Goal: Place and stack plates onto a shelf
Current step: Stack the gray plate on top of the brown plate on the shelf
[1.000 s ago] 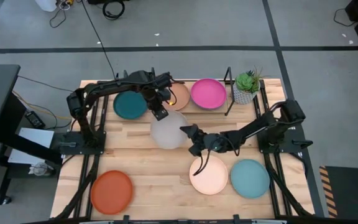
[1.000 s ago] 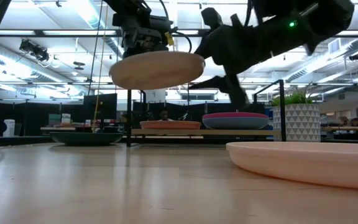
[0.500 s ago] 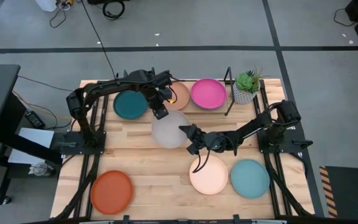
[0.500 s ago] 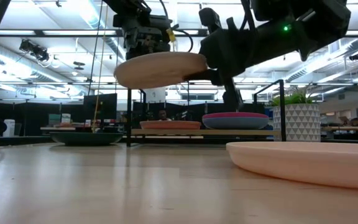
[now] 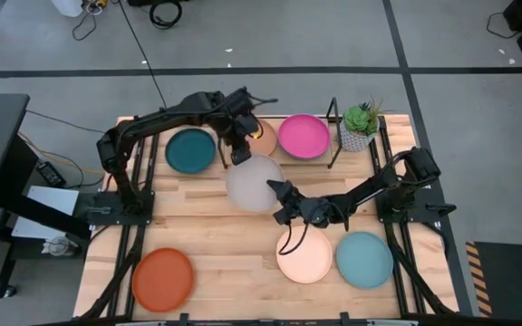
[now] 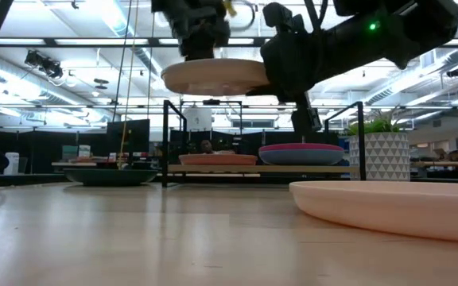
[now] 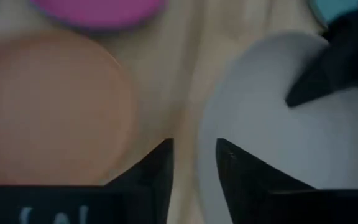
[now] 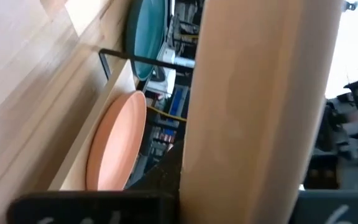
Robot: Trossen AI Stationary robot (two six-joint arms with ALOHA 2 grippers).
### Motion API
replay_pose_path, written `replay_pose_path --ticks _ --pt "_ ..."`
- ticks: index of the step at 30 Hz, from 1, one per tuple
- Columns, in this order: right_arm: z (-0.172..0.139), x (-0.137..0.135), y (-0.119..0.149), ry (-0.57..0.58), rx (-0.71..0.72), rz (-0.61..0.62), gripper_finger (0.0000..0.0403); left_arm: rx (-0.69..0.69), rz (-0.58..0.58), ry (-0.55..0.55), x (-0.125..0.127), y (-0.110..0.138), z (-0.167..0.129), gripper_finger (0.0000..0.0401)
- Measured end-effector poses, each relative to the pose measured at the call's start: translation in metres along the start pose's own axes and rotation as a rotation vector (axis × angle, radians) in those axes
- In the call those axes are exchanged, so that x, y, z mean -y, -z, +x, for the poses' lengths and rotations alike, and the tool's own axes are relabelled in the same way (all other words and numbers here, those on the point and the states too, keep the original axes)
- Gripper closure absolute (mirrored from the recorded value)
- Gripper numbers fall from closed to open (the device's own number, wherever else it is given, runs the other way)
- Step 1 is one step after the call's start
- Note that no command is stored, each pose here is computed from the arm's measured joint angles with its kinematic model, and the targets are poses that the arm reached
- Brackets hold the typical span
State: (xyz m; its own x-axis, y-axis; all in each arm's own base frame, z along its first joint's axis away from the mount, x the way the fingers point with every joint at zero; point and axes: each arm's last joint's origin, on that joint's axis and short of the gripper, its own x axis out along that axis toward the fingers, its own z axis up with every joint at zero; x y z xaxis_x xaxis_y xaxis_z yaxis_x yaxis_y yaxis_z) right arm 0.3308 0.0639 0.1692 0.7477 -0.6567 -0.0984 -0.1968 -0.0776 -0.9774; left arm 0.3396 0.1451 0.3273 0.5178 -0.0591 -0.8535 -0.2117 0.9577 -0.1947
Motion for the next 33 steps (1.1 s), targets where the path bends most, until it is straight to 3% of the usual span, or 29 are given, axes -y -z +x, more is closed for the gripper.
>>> replay_pose_path --ticks 8,11,15,22,27,33 --pt "-0.016 -0.001 -0.008 0.003 -0.079 0.053 0.0342 0.224 0.176 -0.24 0.024 -0.032 -0.041 0.0235" --pt "-0.017 -0.005 -0.005 -0.003 -0.104 0.074 0.0342 0.332 0.284 -0.328 0.051 -0.039 -0.046 0.0237" --pt "-0.012 -0.011 0.002 -0.016 -0.127 0.09 0.0341 0.361 0.421 -0.414 0.091 -0.033 -0.041 0.0244" --pt "0.007 -0.016 0.017 -0.045 -0.166 0.071 0.0341 0.456 0.506 -0.424 0.15 0.011 -0.044 0.0254" --pt "0.017 -0.016 0.024 -0.057 -0.154 0.074 0.0341 0.505 0.5 -0.456 0.164 0.063 -0.023 0.0257" --pt "0.041 -0.01 0.032 -0.123 -0.151 0.068 0.0341 0.604 0.431 -0.473 0.174 0.123 -0.017 0.0257"
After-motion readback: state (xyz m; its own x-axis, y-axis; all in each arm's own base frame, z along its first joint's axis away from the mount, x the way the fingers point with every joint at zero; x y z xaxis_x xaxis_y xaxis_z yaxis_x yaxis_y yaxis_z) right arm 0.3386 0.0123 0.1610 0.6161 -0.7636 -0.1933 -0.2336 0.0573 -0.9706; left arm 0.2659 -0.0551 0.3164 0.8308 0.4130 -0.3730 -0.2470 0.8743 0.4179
